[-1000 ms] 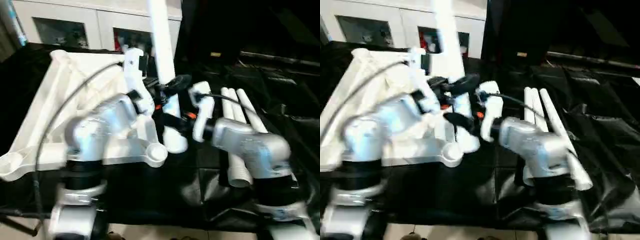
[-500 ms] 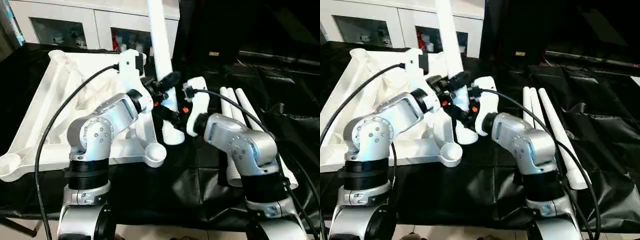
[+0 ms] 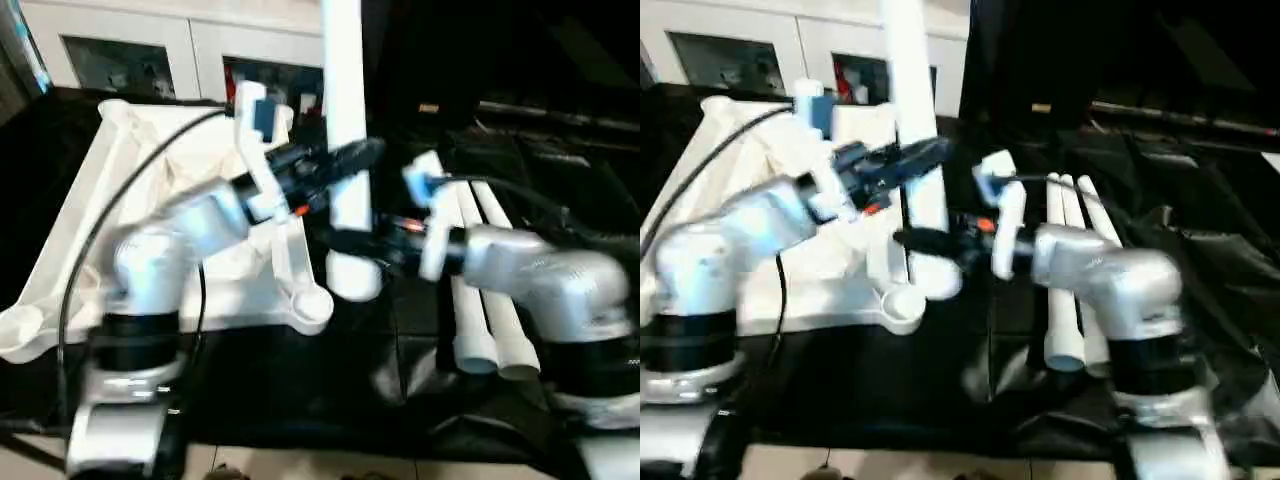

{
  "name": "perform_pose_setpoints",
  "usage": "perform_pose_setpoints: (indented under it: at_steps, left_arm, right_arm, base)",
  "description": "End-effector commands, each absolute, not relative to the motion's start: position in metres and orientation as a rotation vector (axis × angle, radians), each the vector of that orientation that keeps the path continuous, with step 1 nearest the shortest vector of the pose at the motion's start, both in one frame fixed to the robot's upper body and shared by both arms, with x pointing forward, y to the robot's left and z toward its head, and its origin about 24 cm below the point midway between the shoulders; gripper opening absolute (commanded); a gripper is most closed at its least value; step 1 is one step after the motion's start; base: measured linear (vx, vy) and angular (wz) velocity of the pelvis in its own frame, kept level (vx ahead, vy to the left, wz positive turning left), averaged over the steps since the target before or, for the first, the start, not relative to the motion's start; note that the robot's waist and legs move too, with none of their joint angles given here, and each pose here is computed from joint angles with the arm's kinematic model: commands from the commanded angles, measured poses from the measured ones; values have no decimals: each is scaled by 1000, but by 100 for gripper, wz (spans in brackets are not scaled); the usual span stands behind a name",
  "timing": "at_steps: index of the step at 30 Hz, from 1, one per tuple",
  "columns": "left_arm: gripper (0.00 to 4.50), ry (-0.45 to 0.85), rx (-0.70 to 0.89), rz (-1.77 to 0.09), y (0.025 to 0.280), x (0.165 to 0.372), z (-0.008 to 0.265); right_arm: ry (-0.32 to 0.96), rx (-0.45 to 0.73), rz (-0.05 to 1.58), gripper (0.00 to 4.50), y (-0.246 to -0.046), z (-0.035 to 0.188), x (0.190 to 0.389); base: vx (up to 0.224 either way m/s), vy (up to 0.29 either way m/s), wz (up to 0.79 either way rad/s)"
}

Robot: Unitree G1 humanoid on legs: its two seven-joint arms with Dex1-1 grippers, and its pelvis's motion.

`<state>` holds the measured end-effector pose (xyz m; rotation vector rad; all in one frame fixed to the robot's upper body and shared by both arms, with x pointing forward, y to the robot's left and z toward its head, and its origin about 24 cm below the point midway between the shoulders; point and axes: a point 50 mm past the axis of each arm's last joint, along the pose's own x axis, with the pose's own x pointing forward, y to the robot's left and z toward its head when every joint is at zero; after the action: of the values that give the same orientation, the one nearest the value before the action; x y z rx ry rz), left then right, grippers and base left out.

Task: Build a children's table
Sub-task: Pick table leg

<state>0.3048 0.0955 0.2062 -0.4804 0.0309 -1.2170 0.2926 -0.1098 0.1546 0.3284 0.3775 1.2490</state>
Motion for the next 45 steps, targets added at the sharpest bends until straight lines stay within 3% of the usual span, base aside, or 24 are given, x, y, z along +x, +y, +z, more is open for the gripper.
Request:
perform_pose_setpoints:
  at_steps: [1, 11, 12, 15, 17, 19, 20, 21, 23, 24, 26, 38, 40, 45]
  left_arm:
    - [189, -39, -509, -1369, 91, 291, 221]
    - [189, -57, -504, -1469, 90, 284, 223]
    - [189, -43, -473, -1409, 89, 289, 219]
    - [258, -14, -460, -1335, 88, 296, 216]
    - [258, 23, -412, -1204, 85, 305, 211]
    - [296, 53, -344, -1069, 80, 313, 206]
    - [302, 53, -344, -1069, 80, 313, 206]
    - [302, 71, -315, -947, 76, 319, 202]
    - [313, 71, -315, -947, 76, 319, 202]
    - [276, 77, -371, -816, 76, 326, 200]
    - [275, 76, -415, -751, 77, 330, 198]
    - [198, 69, -456, -736, 82, 331, 200]
    - [186, 70, -457, -742, 82, 331, 200]
    - [186, 62, -451, -905, 80, 320, 205]
  right_arm:
    - [415, 341, 1214, 274, -122, 153, 295]
    - [460, 339, 1236, 213, -118, 146, 291]
    - [453, 336, 1224, 211, -117, 146, 293]
    - [432, 319, 1178, 207, -116, 145, 296]
    - [408, 308, 1095, 207, -112, 143, 303]
    - [394, 298, 1039, 202, -107, 141, 306]
    - [394, 298, 1039, 201, -107, 141, 306]
    - [379, 283, 1015, 201, -102, 140, 306]
    - [379, 283, 1015, 197, -102, 140, 306]
    - [372, 268, 975, 196, -95, 138, 307]
    - [366, 256, 954, 195, -90, 138, 308]
    - [333, 191, 954, 195, -79, 142, 309]
    - [330, 193, 958, 251, -79, 142, 309]
    - [327, 233, 1028, 295, -89, 149, 305]
  base:
    - [0, 0, 0]
    - [0, 0, 0]
    - [0, 0, 0]
    - [0, 0, 0]
    - [0, 0, 0]
    - [0, 0, 0]
    - [0, 0, 0]
    - [0, 0, 0]
    - [0, 0, 0]
    - [0, 0, 0]
    - [0, 0, 0]
    - [0, 0, 0]
    - [0, 0, 0]
    - [0, 0, 0]
